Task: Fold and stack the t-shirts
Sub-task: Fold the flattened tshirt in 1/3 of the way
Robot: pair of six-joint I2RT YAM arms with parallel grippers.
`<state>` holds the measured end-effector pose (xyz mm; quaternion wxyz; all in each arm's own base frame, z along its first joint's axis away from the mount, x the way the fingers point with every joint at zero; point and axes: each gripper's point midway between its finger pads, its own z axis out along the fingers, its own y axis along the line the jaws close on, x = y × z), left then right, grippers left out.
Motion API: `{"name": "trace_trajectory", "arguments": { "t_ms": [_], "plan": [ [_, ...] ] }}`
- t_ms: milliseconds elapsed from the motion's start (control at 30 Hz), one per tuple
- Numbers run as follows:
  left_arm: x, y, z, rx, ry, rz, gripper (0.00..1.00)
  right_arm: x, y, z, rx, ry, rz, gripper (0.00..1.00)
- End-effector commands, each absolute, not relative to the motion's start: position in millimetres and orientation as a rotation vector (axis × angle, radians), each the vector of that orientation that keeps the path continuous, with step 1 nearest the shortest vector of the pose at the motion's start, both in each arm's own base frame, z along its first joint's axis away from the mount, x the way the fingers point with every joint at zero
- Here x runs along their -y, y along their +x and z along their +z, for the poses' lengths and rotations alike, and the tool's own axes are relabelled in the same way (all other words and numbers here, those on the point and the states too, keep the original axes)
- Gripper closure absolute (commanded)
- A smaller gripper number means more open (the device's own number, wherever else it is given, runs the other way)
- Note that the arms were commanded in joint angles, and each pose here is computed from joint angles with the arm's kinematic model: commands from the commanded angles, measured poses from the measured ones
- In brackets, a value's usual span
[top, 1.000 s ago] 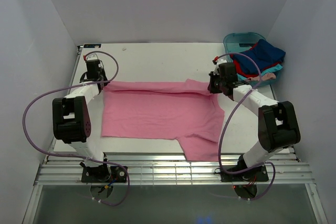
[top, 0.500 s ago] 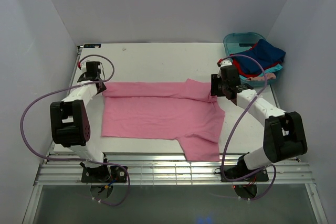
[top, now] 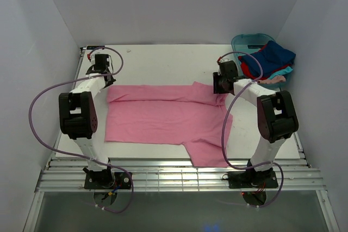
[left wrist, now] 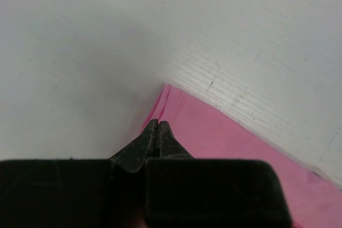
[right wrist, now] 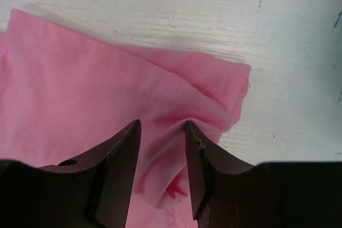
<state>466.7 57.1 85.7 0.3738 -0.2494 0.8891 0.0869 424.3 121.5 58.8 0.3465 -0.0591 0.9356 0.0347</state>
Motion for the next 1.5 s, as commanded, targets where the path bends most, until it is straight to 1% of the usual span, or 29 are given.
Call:
{"name": "trace_trajectory", "arguments": {
  "t_ms": [0,233,333,433,467,500,567,700,733,767,800,867,967,1100,1300,1467],
  "plan": [
    [-46,479,87,-2.289,-0.578,0.172,0.97,-123,448,76,-2.366,-0.155,0.076,0.55],
    [-40,470,62,-2.35,-0.586,0.17,1.0,-116,440,59,-2.408,-0.169,0.044,0.56],
    [-40,466,61,-2.349,-0.605,0.173,1.0,-114,438,53,-2.423,-0.173,0.035,0.59],
    [-41,465,57,-2.358,-0.605,0.18,1.0,-114,439,50,-2.427,-0.172,0.035,0.69],
    [-41,464,56,-2.361,-0.601,0.18,1.0,-114,439,50,-2.429,-0.172,0.034,0.74],
    [-41,463,54,-2.367,-0.601,0.182,1.0,-114,439,49,-2.43,-0.173,0.034,0.76],
    [-41,461,51,-2.373,-0.602,0.184,1.0,-115,438,45,-2.441,-0.178,0.046,0.77],
    [-41,455,49,-2.381,-0.603,0.189,1.0,-115,432,37,-2.467,-0.178,0.053,0.76],
    [-41,455,49,-2.381,-0.604,0.188,1.0,-114,431,35,-2.471,-0.175,0.048,0.79],
    [-42,455,51,-2.377,-0.603,0.196,1.0,-113,431,35,-2.472,-0.176,0.045,0.88],
    [-42,455,51,-2.375,-0.601,0.198,1.0,-113,431,36,-2.469,-0.178,0.045,0.92],
    [-43,455,53,-2.371,-0.599,0.202,1.0,-115,430,43,-2.455,-0.181,0.062,0.92],
    [-43,454,56,-2.367,-0.596,0.199,1.0,-116,430,68,-2.404,-0.175,0.085,0.92],
    [-42,453,56,-2.369,-0.591,0.197,1.0,-121,415,101,-2.364,-0.186,0.146,0.92],
    [-43,450,58,-2.369,-0.594,0.2,1.0,-122,369,100,-2.403,-0.187,0.179,0.92],
    [-42,445,56,-2.382,-0.591,0.199,1.0,-124,332,78,-2.499,-0.203,0.19,0.92]
  ]
}}
